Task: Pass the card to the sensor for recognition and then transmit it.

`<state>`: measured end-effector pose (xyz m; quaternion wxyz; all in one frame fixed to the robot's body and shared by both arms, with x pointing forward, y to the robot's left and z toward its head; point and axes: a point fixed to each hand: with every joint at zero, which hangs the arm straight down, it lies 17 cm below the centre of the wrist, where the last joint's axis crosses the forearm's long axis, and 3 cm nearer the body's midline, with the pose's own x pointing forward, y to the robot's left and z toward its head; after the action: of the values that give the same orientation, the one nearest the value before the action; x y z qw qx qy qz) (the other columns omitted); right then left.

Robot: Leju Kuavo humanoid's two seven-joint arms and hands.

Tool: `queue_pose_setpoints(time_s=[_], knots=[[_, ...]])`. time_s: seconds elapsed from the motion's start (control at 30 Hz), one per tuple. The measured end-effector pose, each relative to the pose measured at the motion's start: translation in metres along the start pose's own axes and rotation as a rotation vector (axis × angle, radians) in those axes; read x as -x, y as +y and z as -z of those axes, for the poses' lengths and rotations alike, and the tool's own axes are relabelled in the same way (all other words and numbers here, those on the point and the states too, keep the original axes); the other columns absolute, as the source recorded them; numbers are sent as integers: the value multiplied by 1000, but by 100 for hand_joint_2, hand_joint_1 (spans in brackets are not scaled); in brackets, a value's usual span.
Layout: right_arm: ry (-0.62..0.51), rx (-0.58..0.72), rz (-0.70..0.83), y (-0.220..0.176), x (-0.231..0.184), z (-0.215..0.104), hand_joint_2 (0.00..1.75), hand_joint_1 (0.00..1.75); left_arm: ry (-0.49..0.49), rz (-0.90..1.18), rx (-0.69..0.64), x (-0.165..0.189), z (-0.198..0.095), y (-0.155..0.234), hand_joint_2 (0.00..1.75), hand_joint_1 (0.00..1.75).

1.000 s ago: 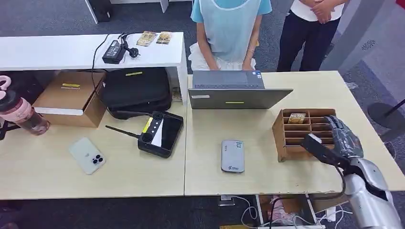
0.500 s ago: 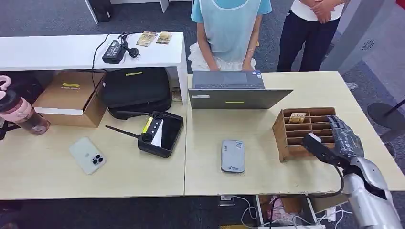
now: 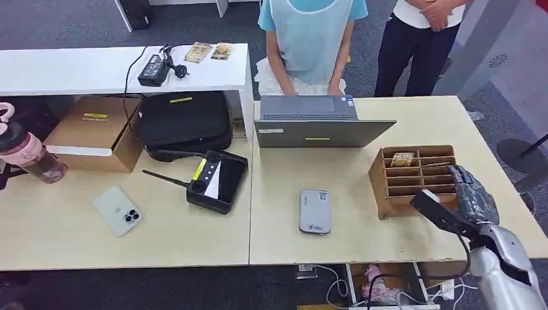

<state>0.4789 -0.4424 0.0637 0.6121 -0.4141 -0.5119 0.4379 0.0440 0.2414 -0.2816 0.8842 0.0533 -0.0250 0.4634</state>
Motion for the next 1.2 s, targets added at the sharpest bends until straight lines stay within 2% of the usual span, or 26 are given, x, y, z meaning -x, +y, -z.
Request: queue_pose_setpoints(time_s=[0.37,1.2], knots=[[22,11,4,0,17,-18,175,0,-6,-4,33,-1,-1,-8,175,0],[27,-1,-44,-2,23,-25,175,0,-12,1,60,-5,-3,-18,175,0]])
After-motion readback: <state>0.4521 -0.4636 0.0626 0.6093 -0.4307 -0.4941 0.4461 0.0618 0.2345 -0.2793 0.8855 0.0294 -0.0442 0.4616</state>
